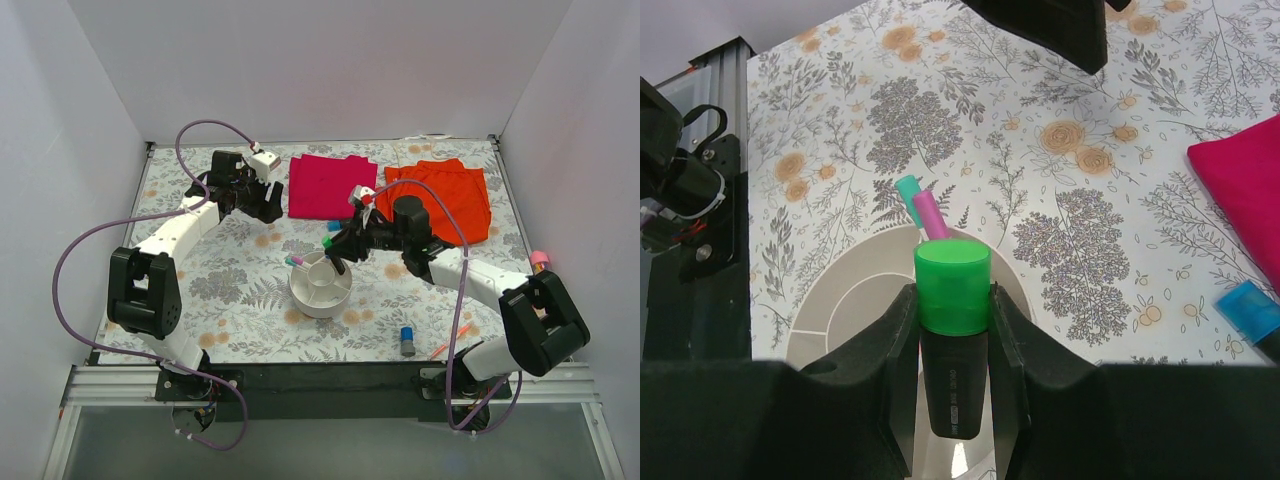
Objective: Sort the stationery into containers
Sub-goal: Place the pen in the storage box.
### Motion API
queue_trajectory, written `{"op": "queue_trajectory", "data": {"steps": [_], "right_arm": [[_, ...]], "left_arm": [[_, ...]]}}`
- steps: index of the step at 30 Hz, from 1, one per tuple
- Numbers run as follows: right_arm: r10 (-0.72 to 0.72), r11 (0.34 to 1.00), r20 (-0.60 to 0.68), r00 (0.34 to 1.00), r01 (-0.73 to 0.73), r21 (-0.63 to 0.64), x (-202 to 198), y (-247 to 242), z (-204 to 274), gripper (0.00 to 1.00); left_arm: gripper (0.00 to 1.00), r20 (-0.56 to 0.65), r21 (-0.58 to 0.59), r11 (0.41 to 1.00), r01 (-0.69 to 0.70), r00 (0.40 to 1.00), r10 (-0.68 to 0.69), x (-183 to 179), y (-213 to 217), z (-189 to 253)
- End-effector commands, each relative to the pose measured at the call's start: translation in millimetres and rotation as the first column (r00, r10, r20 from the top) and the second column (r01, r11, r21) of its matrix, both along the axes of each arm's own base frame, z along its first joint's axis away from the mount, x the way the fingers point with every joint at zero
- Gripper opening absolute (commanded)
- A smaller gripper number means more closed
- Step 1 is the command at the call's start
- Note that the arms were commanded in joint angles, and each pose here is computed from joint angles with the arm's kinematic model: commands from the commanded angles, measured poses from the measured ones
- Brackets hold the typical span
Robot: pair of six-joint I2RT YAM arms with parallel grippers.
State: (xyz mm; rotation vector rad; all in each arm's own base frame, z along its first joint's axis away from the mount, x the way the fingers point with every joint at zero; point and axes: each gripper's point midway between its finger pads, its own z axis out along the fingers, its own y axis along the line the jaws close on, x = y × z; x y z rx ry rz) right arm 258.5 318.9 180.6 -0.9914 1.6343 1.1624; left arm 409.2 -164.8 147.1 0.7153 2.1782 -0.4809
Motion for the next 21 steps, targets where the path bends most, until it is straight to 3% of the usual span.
{"op": "queue_trajectory", "data": {"steps": [1, 4, 9, 13, 17, 18, 19, 20, 21], "right_arm": [[0.071, 0.997, 0.1, 0.992, -0.073, 0.015, -1, 8, 20, 0.22], [0.099, 0.994, 0.059, 0.993, -0.096, -0.059, -8, 2, 11, 0.41], [0.119, 0.987, 0.137, 0.983, -0.102, -0.124, -7, -7, 27, 0.56], [0.108, 0.983, 0.154, 0.982, -0.082, -0.165, 1, -12, 30, 0.58], [0.023, 0.973, 0.233, 0.972, 0.033, -0.231, 44, -28, 38, 0.6], [0.05, 0.959, 0.333, 0.942, 0.048, -0.281, 61, -36, 41, 0.61], [0.08, 0.94, 0.353, 0.932, 0.047, -0.338, 71, -41, 50, 0.62], [0.137, 0.907, 0.324, 0.936, 0.013, -0.421, 85, -40, 26, 0.63], [0.25, 0.861, 0.374, 0.893, -0.028, -0.509, 96, -45, 16, 0.62]], "left_arm": [[0.65, 0.055, -0.003, 1.0, 0.002, 0.998, -0.002, 7, 0, 19], [0.65, 0.073, -0.003, 1.0, -0.002, 0.997, 0.002, 8, 1, 24], [0.65, 0.089, -0.005, 1.0, -0.007, 0.996, 0.007, 3, 2, 27], [0.65, 0.096, -0.015, 1.0, -0.001, 0.995, 0.002, -1, 2, 30], [0.66, 0.123, -0.029, 1.0, -0.008, 0.992, 0.011, -3, 2, 44], [0.66, 0.128, -0.026, 1.0, -0.014, 0.992, 0.017, -4, 3, 46], [0.66, 0.134, -0.025, 0.999, -0.019, 0.991, 0.023, -5, 5, 48], [0.67, 0.137, -0.022, 0.999, -0.03, 0.99, 0.032, -6, 7, 49], [0.68, 0.15, -0.012, 0.998, -0.054, 0.987, 0.055, -6, 11, 53]]}}
